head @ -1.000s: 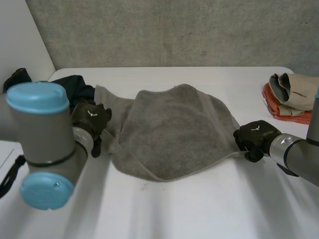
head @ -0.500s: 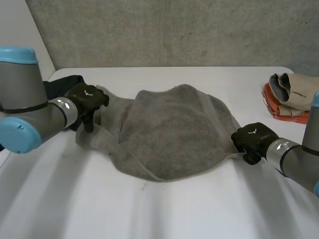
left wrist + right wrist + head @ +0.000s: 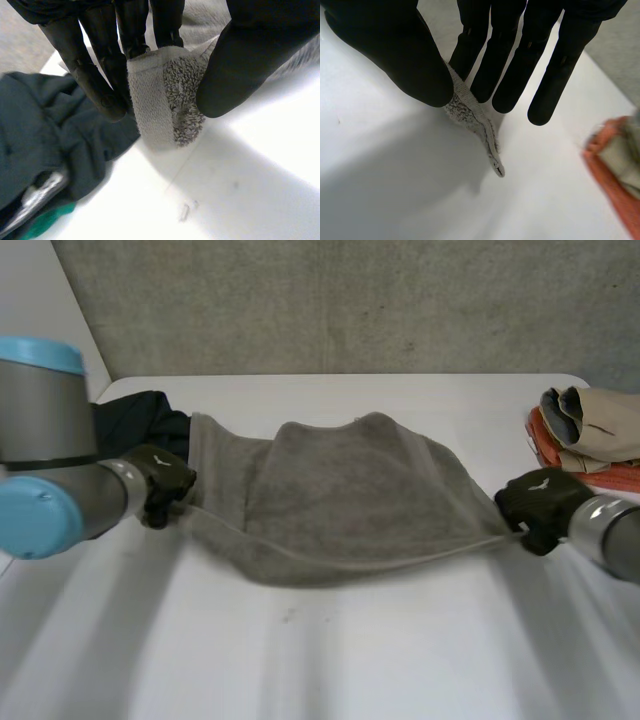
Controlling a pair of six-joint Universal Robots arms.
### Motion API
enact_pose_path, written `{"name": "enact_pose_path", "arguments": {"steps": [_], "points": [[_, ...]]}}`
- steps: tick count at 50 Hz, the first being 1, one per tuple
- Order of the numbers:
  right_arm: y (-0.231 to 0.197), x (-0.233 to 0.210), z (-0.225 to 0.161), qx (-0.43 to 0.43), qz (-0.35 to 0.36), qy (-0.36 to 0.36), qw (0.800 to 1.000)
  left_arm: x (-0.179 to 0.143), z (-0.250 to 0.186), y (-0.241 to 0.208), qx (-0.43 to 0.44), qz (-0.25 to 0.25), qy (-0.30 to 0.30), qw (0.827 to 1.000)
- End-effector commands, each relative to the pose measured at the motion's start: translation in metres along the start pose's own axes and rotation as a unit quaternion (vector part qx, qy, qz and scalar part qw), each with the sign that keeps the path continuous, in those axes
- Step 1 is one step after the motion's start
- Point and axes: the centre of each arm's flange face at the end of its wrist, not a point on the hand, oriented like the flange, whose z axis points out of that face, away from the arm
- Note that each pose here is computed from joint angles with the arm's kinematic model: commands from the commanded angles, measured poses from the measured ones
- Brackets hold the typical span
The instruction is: Fold the laundry.
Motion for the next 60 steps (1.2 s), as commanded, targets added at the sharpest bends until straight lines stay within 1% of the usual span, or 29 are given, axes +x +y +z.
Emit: {"name": "enact_pose_path", "arguments": {"steps": [1,6,8,11,15,16,18,22,24,26,27,29,30,31,34,35,38,39,40,42,46,47,50,51,54,55,58,59,60], "points": [[-0.029,0.031,-0.078,-0.016,-0.048,0.025,0.998,-0.005,-0.109,-0.005,0.019,-0.021,-0.008,1.0],[-0.046,0.034,-0.116,0.0,-0.052,0.032,0.998,-0.011,-0.155,-0.008,0.068,-0.021,-0.027,0.997],[-0.05,0.034,-0.123,0.01,-0.051,0.032,0.998,-0.015,-0.168,-0.01,0.093,-0.023,-0.038,0.995],[-0.05,0.035,-0.12,0.01,-0.047,0.027,0.998,-0.019,-0.17,-0.01,0.106,-0.025,-0.043,0.993],[-0.039,0.031,-0.096,-0.016,-0.038,-0.009,0.999,-0.016,-0.139,-0.007,0.094,-0.026,-0.025,0.995],[-0.035,0.024,-0.082,-0.03,-0.042,-0.034,0.998,-0.01,-0.123,-0.007,0.086,-0.02,-0.013,0.996],[-0.03,0.018,-0.067,-0.05,-0.048,-0.054,0.996,-0.006,-0.102,-0.005,0.071,-0.017,-0.007,0.997],[-0.017,0.015,-0.028,-0.097,-0.066,-0.067,0.991,-0.008,-0.046,0.0,0.028,-0.009,-0.031,0.999],[-0.017,0.021,-0.007,-0.103,-0.074,-0.046,0.991,-0.017,-0.018,-0.006,0.018,-0.005,-0.06,0.998],[-0.023,0.028,0.008,-0.087,-0.072,-0.02,0.993,-0.024,-0.004,-0.015,0.022,0.0,-0.084,0.996],[-0.028,0.032,0.015,-0.073,-0.068,-0.004,0.995,-0.026,0.002,-0.022,0.031,0.002,-0.093,0.995],[-0.05,0.052,0.028,-0.014,-0.053,0.06,0.997,-0.045,0.003,-0.055,0.082,-0.001,-0.139,0.987],[-0.059,0.06,0.03,0.01,-0.046,0.083,0.995,-0.053,-0.003,-0.069,0.108,-0.005,-0.156,0.982],[-0.077,0.077,0.032,0.064,-0.032,0.132,0.989,-0.071,-0.017,-0.096,0.163,-0.019,-0.191,0.968],[-0.105,0.104,0.03,0.152,-0.013,0.204,0.967,-0.097,-0.041,-0.131,0.251,-0.062,-0.24,0.936],[-0.122,0.121,0.022,0.209,0.0,0.247,0.946,-0.113,-0.056,-0.149,0.309,-0.093,-0.268,0.908],[-0.145,0.142,0.005,0.287,0.017,0.299,0.91,-0.131,-0.078,-0.169,0.385,-0.128,-0.295,0.865],[-0.157,0.15,-0.004,0.329,0.025,0.319,0.888,-0.138,-0.088,-0.177,0.419,-0.142,-0.305,0.843],[-0.161,0.153,-0.006,0.344,0.027,0.324,0.881,-0.141,-0.091,-0.179,0.431,-0.147,-0.308,0.835],[-0.165,0.153,-0.009,0.358,0.032,0.321,0.876,-0.144,-0.095,-0.182,0.447,-0.15,-0.317,0.823],[-0.162,0.145,-0.006,0.35,0.029,0.29,0.89,-0.14,-0.086,-0.175,0.437,-0.149,-0.312,0.831],[-0.158,0.139,-0.001,0.339,0.03,0.272,0.9,-0.138,-0.08,-0.171,0.427,-0.149,-0.307,0.837],[-0.149,0.127,0.008,0.316,0.032,0.241,0.917,-0.13,-0.07,-0.162,0.408,-0.154,-0.293,0.851],[-0.142,0.12,0.013,0.302,0.035,0.224,0.926,-0.124,-0.061,-0.154,0.395,-0.157,-0.282,0.86],[-0.131,0.112,0.021,0.283,0.039,0.205,0.936,-0.112,-0.045,-0.142,0.371,-0.158,-0.264,0.876],[-0.123,0.108,0.026,0.273,0.042,0.196,0.941,-0.103,-0.033,-0.132,0.352,-0.157,-0.251,0.888],[-0.108,0.101,0.035,0.25,0.048,0.182,0.95,-0.087,-0.012,-0.113,0.318,-0.156,-0.231,0.906],[-0.098,0.094,0.041,0.234,0.051,0.168,0.956,-0.076,0.001,-0.1,0.295,-0.155,-0.218,0.917],[-0.092,0.09,0.045,0.225,0.051,0.16,0.96,-0.07,0.006,-0.093,0.283,-0.154,-0.211,0.923]]}}
